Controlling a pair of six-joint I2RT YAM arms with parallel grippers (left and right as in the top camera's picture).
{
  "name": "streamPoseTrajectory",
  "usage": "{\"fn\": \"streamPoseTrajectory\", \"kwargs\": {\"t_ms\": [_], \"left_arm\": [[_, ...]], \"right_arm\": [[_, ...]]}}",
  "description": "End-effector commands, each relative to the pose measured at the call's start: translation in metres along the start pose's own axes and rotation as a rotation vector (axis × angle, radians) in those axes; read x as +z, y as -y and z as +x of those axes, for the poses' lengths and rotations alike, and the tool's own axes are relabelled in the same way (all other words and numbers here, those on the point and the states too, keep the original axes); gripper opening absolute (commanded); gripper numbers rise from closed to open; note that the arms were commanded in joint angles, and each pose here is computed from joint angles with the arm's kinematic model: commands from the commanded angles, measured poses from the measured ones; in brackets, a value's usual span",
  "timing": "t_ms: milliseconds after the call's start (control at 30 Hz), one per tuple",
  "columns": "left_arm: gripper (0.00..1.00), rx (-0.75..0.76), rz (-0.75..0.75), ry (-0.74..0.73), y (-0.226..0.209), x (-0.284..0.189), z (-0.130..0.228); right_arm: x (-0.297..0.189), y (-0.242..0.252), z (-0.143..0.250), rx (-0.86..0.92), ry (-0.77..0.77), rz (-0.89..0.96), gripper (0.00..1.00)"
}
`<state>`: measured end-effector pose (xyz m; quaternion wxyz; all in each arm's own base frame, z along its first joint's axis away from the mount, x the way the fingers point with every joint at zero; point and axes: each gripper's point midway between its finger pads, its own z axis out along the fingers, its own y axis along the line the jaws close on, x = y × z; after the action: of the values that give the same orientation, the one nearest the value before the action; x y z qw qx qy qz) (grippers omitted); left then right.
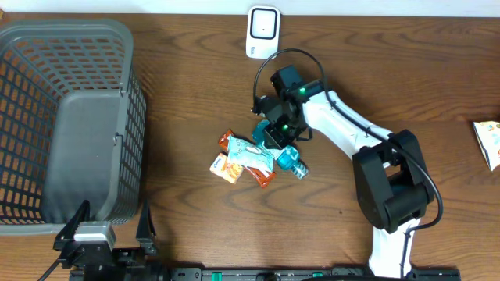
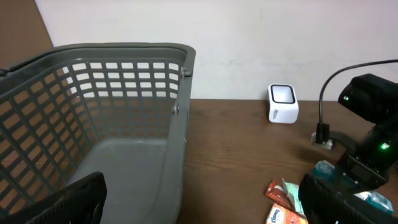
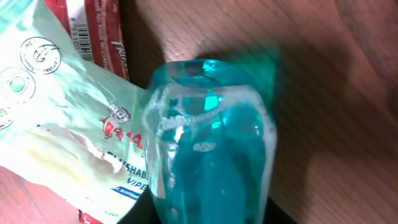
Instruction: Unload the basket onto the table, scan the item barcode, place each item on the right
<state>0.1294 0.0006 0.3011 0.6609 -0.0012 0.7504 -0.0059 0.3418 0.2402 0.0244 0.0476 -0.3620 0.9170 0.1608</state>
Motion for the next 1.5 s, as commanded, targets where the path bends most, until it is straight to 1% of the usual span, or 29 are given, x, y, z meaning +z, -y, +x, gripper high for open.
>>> {"fn": "streamPoseTrajectory", "kwargs": {"t_ms": [0, 100, 267, 333, 400, 600, 633, 833, 933, 967, 1067, 1167, 1300, 1433, 1467], "left_arm": [[0.98, -0.006, -0.004, 0.012, 0.000, -0.002, -0.003], [0.98, -0.006, -0.004, 0.012, -0.001, -0.002, -0.003], [0.98, -0.006, -0.004, 0.012, -0.001, -0.002, -0.003], [0.98, -0.006, -0.004, 0.012, 0.000, -0.002, -0.003], [0.98, -0.006, -0.004, 0.012, -0.001, -0.002, -0.003], [0.98, -0.006, -0.004, 0.012, -0.001, -0.002, -0.003], [0.98, -0.006, -0.004, 0.012, 0.000, -0.002, -0.003], [0.98, -0.006, -0.004, 0.012, 0.000, -0.002, -0.003], [0.98, -0.006, -0.004, 0.012, -0.001, -0.002, -0.003], [0.98, -0.006, -0.004, 0.012, 0.000, -0.002, -0.003], [0.98, -0.006, -0.004, 0.012, 0.000, -0.002, -0.003], [0.98, -0.006, -0.004, 0.012, 0.000, -0.002, -0.003], [0.98, -0.006, -0.004, 0.012, -0.001, -0.002, -0.003], [0.98, -0.006, -0.004, 0.012, 0.000, -0.002, -0.003], [0.98, -0.006, -0.004, 0.012, -0.001, -0.002, -0.003]], "right_arm": [[-0.003, -0.003, -0.005, -0.031, -0.016, 0.069, 0.01], [-0.010, 0.004, -0.012, -0.001, -0.016, 0.153, 0.01], [-0.027, 0.045, -0.018, 0.121, 0.007, 0.448, 0.01], [-0.032, 0.053, -0.017, 0.145, 0.011, 0.518, 0.01], [-0.031, 0.052, -0.020, 0.138, 0.021, 0.522, 0.01], [-0.024, 0.040, -0.028, 0.129, 0.052, 0.455, 0.01], [-0.024, 0.039, -0.029, 0.128, 0.053, 0.447, 0.03], [-0.024, 0.039, -0.031, 0.128, 0.063, 0.446, 0.24], [-0.024, 0.039, -0.031, 0.129, 0.063, 0.446, 0.29], [-0.024, 0.039, -0.031, 0.129, 0.065, 0.446, 0.34], [-0.024, 0.039, -0.033, 0.129, 0.070, 0.446, 0.39], [-0.024, 0.039, -0.033, 0.141, 0.075, 0.446, 0.41], [-0.024, 0.039, -0.033, 0.147, 0.076, 0.446, 0.41], [-0.024, 0.038, -0.033, 0.146, 0.075, 0.440, 0.40], [-0.023, 0.036, -0.033, 0.146, 0.075, 0.430, 0.38]]}}
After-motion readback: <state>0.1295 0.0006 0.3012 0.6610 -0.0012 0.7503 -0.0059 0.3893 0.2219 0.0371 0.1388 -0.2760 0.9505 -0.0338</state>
